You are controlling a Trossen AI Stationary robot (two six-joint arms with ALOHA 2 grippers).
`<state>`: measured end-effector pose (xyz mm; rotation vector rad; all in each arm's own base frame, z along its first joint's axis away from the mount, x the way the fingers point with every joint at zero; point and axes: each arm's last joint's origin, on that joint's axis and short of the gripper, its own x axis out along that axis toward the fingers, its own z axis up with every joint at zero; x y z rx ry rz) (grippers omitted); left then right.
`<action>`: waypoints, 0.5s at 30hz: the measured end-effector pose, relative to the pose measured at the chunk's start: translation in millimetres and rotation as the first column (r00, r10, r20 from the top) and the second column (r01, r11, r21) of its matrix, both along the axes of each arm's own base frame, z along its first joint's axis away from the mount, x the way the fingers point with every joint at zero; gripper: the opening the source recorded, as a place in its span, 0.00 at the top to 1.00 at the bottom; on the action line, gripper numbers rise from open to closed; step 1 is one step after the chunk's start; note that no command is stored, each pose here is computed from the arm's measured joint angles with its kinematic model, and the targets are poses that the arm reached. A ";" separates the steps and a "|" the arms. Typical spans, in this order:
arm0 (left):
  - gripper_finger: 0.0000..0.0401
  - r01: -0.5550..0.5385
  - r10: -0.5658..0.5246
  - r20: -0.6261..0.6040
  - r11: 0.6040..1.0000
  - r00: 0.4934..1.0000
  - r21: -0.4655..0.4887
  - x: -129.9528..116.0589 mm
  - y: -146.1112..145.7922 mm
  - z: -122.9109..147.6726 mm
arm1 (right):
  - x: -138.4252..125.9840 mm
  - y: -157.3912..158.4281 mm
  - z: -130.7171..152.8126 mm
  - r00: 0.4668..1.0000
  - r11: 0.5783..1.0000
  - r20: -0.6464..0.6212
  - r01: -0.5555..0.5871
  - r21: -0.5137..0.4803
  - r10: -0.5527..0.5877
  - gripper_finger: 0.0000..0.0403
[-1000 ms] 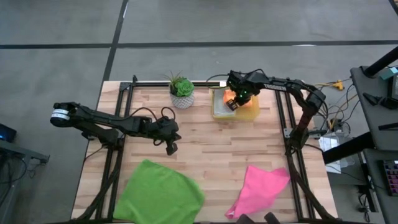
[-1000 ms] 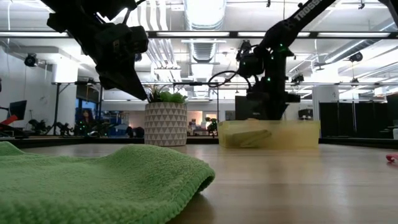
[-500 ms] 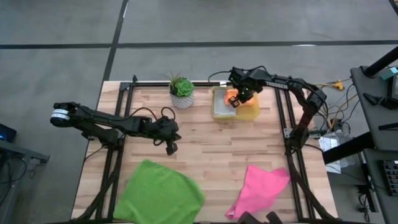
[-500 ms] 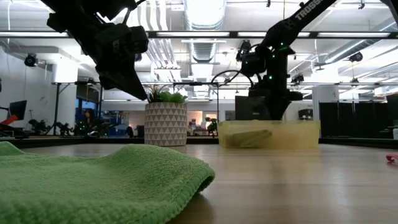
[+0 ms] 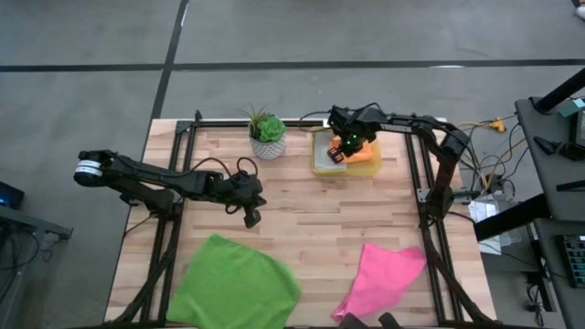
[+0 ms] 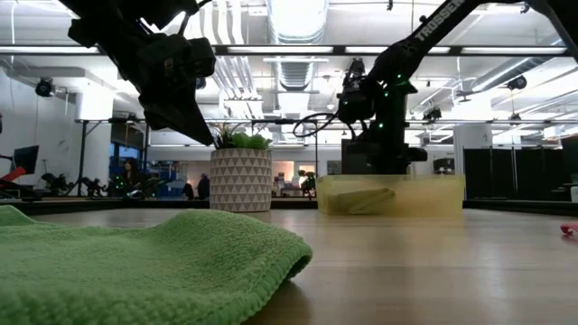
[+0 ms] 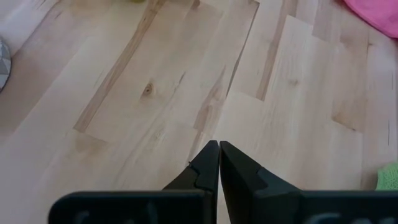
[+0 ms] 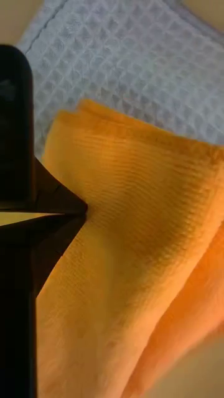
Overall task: Fold microfiber towels
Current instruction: Put the orange microfiber cloth into the yellow bin
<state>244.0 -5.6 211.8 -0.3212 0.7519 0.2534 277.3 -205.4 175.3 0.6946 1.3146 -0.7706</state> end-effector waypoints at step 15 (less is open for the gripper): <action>1.00 -0.003 0.003 0.000 1.000 1.000 0.002 0.1 0.1 -0.1 | 20.9 11.5 0.4 0.997 0.999 0.070 -0.013 -0.040 0.016 0.98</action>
